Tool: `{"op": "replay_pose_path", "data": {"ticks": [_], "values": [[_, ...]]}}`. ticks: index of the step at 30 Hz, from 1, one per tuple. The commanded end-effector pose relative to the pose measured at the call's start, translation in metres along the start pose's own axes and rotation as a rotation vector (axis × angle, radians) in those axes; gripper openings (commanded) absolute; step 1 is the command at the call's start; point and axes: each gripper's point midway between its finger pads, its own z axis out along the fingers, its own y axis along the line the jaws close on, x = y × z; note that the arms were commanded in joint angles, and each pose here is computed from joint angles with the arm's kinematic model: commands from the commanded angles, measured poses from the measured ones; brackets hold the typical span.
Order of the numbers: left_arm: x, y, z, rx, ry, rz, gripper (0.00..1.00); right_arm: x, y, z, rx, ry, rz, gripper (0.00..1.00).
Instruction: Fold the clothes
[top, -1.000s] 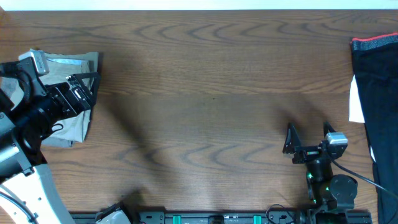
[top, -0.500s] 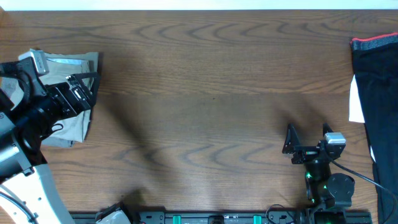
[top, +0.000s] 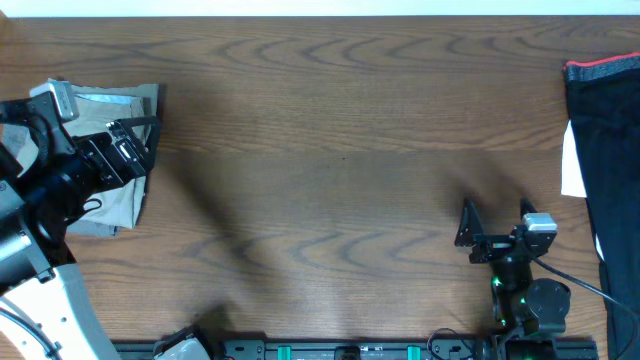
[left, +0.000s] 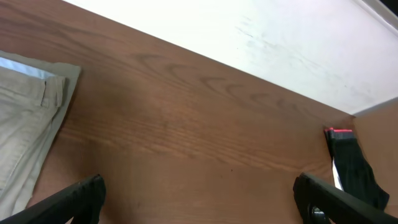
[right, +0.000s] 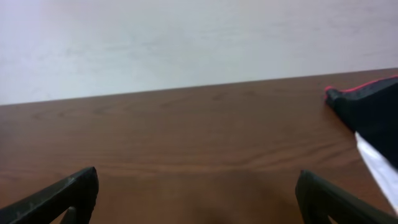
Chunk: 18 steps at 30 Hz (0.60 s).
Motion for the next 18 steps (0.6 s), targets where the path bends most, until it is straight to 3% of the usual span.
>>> {"op": "replay_pose_path", "data": {"ticks": [1,5,18], "values": [[-0.002,-0.004,0.000,0.013,-0.004,0.025,0.98,-0.007,-0.005,0.000,0.030,-0.035,-0.032,0.99],[-0.002,-0.004,0.000,0.013,-0.004,0.025,0.98,-0.017,-0.004,-0.001,0.024,-0.077,-0.036,0.99],[-0.002,-0.004,0.000,0.013,-0.004,0.025,0.98,0.005,-0.007,0.000,0.033,0.014,-0.055,0.99]]}}
